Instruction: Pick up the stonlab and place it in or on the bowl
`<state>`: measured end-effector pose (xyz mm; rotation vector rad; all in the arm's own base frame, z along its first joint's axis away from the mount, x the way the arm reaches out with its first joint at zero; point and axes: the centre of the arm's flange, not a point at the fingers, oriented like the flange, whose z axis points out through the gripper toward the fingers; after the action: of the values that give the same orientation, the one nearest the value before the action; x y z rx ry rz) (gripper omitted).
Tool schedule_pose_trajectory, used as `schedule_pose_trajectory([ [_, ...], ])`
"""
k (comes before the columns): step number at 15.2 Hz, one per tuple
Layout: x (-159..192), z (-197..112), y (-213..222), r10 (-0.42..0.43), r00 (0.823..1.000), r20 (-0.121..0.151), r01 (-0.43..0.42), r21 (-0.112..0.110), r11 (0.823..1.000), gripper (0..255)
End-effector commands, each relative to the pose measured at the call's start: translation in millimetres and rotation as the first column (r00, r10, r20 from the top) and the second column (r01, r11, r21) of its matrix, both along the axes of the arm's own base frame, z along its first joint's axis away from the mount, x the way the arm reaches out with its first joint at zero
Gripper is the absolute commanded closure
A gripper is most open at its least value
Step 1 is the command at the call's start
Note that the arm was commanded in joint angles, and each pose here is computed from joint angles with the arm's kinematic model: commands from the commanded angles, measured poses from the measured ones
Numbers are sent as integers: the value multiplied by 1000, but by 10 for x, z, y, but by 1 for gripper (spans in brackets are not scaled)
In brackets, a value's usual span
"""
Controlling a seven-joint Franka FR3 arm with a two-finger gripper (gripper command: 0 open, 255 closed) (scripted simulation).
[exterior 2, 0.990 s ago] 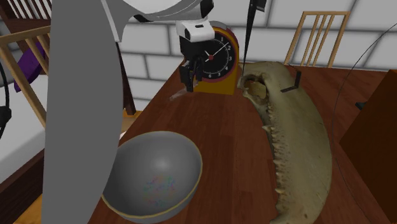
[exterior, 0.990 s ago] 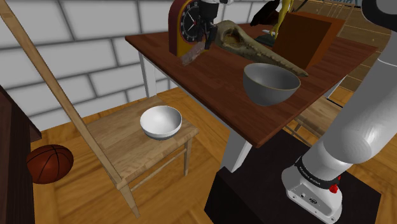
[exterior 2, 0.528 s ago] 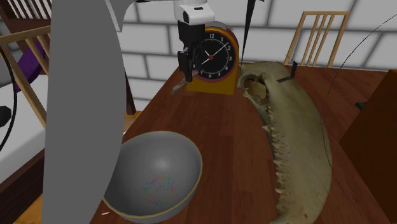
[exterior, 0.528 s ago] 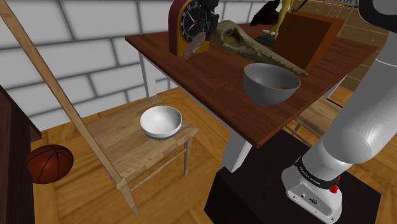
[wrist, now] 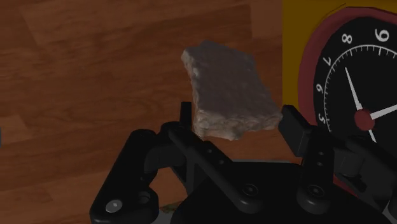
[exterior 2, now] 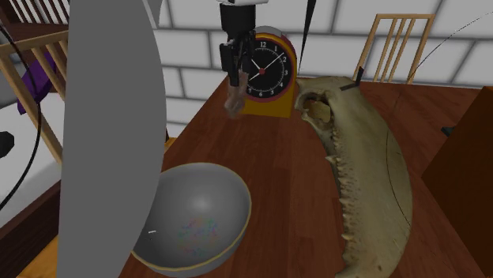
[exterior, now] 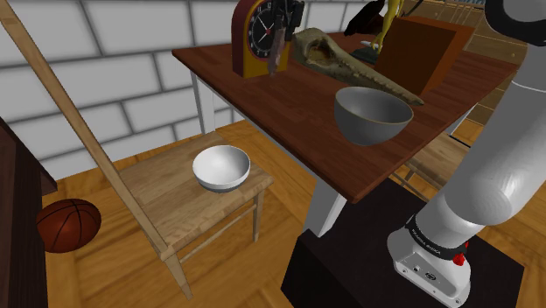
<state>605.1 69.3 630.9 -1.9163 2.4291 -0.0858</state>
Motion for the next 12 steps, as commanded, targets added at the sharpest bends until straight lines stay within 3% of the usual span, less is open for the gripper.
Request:
schedule_pose_trajectory([
  [1,2,118,4,0,1000,0,0,0,1000,255],
  [3,2,199,4,0,1000,0,0,0,1000,255],
  [12,-1174,230,-163,0,1000,0,0,0,1000,255],
])
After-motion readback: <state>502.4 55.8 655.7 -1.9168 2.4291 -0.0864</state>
